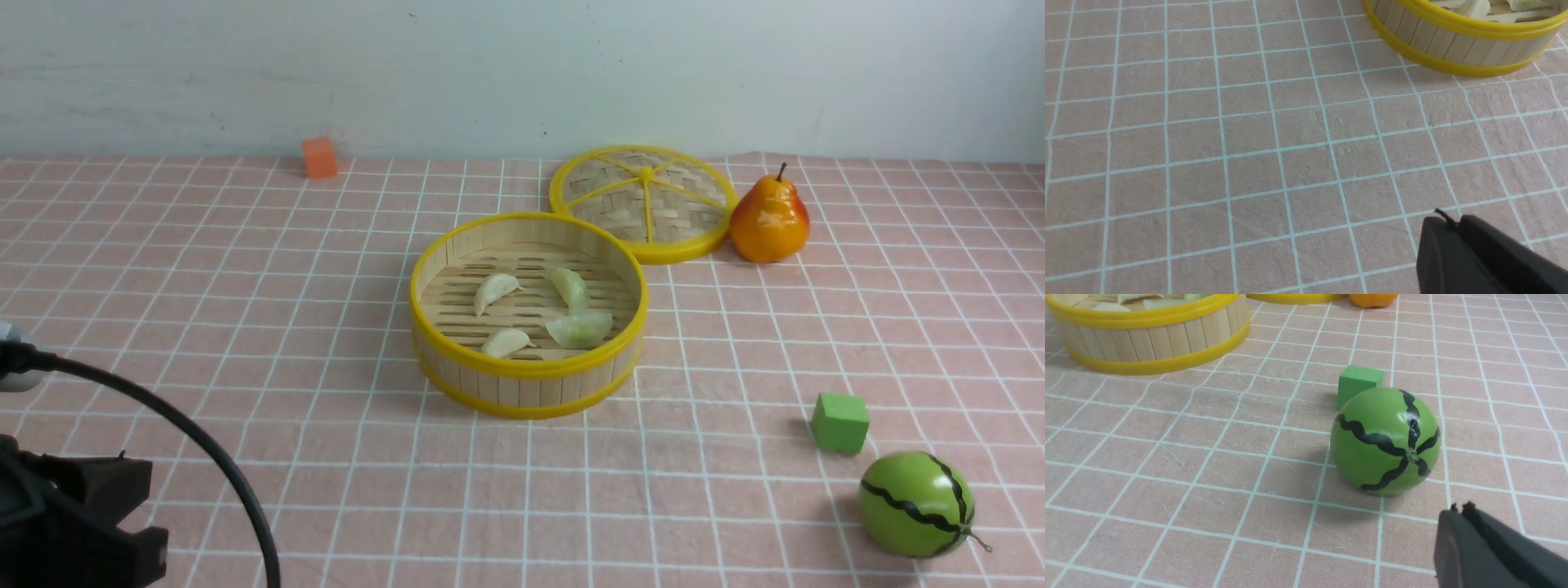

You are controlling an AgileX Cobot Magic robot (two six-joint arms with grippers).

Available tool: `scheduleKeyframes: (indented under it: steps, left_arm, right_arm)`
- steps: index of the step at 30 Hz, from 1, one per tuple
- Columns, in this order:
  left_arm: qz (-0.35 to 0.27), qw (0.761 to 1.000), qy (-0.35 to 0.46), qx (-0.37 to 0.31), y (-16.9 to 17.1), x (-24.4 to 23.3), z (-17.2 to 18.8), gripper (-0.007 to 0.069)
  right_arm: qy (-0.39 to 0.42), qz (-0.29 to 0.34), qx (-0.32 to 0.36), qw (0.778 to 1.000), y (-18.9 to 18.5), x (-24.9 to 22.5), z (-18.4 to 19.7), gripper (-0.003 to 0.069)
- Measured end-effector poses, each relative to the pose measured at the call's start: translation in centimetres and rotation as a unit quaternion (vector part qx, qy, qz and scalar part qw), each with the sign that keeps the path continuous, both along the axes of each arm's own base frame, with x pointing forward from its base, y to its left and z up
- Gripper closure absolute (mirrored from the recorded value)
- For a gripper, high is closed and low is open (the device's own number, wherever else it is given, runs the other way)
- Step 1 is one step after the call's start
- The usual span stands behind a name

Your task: Put the dumplings into the steamer on the table with the pink tablecloth.

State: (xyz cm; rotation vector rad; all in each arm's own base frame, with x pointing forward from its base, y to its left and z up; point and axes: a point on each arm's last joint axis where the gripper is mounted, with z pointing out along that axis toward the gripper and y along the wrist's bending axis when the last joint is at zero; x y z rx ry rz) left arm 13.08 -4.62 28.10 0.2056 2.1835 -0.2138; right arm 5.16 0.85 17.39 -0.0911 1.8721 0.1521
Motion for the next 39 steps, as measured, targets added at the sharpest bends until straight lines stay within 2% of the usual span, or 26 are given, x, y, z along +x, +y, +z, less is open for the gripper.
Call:
scheduleKeyframes:
  steps: [21,25,28,31,33,35,39]
  left_arm:
    - [-0.002,1.0,-0.01,-0.005,0.2,-0.5,0.3,0.0566]
    - [0.009,0.996,-0.083,-0.012,1.9,-3.6,2.1,0.0561]
    - [0.043,0.987,-0.151,-0.018,4.0,-7.1,2.9,0.056]
    - [0.068,0.979,-0.192,-0.019,5.0,-9.2,1.7,0.0578]
    - [0.067,0.971,-0.225,-0.03,5.1,-9.7,0.1,0.0638]
    - [0.06,0.966,-0.247,-0.043,4.9,-9.7,-0.9,0.0639]
    - [0.032,0.955,-0.289,-0.062,3.7,-7.9,-6.3,0.0639]
  right_arm:
    - [0.001,0.0,0.001,1.0,0.0,0.0,0.0,0.0655]
    - [0.001,0.0,0.001,1.0,0.0,0.0,0.0,0.0651]
    - [0.001,0.0,0.001,1.0,0.0,0.0,0.0,0.0647]
    - [0.001,0.0,0.001,1.0,0.0,0.0,0.0,0.0643]
    - [0.001,0.0,0.001,1.0,0.0,0.0,0.0,0.0641]
    - [0.001,0.0,0.001,1.0,0.0,0.0,0.0,0.0641]
    - [0.002,0.0,0.002,1.0,0.0,0.0,0.0,0.0641]
